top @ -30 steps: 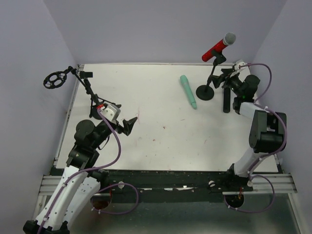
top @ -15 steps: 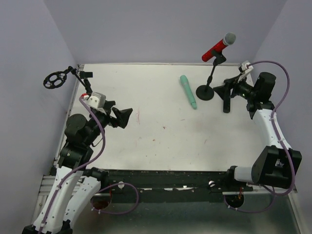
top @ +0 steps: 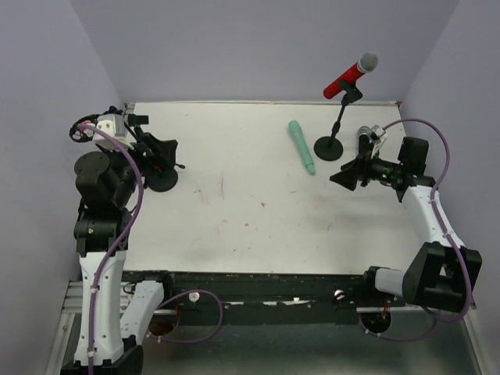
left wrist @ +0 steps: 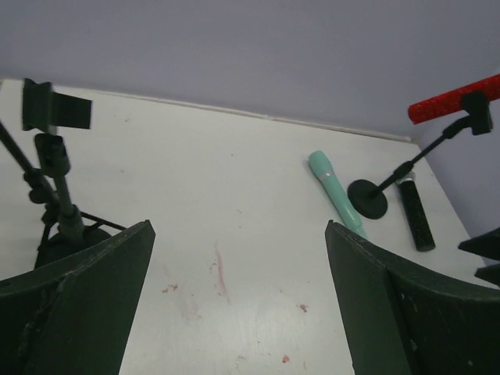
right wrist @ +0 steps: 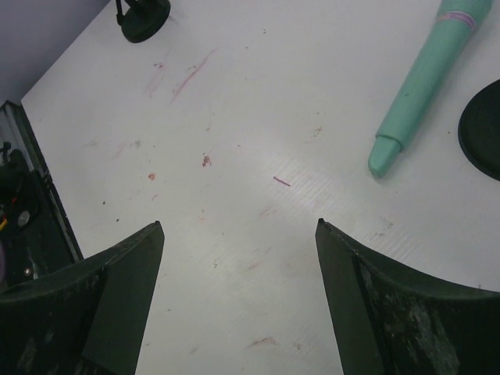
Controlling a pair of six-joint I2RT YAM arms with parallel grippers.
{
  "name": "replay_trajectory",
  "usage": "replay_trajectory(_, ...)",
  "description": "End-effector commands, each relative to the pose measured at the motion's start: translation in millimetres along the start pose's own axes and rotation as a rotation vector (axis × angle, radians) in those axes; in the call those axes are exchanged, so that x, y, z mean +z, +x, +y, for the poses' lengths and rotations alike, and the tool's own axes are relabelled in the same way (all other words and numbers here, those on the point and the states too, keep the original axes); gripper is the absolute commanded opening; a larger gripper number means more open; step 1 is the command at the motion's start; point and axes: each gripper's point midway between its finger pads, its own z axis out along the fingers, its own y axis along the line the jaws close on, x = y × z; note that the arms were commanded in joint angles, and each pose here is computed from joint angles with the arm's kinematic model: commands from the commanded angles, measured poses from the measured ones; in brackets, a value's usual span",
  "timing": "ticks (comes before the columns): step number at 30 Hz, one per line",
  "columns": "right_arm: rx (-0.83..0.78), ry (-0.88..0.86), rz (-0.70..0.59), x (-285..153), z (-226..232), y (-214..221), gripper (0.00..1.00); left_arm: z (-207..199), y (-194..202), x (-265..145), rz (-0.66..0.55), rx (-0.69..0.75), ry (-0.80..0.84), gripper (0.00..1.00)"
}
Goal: Attach the microphones to the stand
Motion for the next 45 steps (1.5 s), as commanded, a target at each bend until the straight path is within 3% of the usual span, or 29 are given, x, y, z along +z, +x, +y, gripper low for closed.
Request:
replay_trajectory(1, -0.012, -0.053, 0.005, -3.5, 16.2, -4.7, 0.86, 53.6, 0.4, 6.9, 0.049, 0.078, -0.237, 0.98)
replay_trajectory(7, -0.039, -0.054, -0.011, -8.6, 25.4, -12.9, 0.86, 84.7, 5.2, 30.5, 0.106, 0.11, -0.306, 0.97)
replay_trajectory(15, -0.056, -0.057, -0.02, -11.4, 30.9, -16.7, 0.86, 104.5, 30.1, 59.5, 0.128, 0.184, -0.246, 0.95)
replay_trajectory(23, -0.036, -0.077, -0.016, -10.2, 31.6, -14.3, 0.86, 139.7, 43.1, 69.8, -0.222, 0.313, -0.206, 0.96)
replay_trajectory(27, -0.048, -0.081, -0.02, -11.1, 34.1, -16.9, 0.87, 152.0, 46.5, 80.9, -0.278, 0.366, -0.185, 0.95)
replay_trajectory(39, -0.036, -0.079, -0.013, -8.8, 30.0, -12.9, 0.86, 176.7, 61.4, 115.9, -0.283, 0.378, -0.127, 0.77)
replay_trajectory(45, -0.017, -0.079, -0.006, -6.6, 26.3, -9.7, 0.87, 177.7, 70.6, 122.8, -0.255, 0.38, -0.099, 0.6)
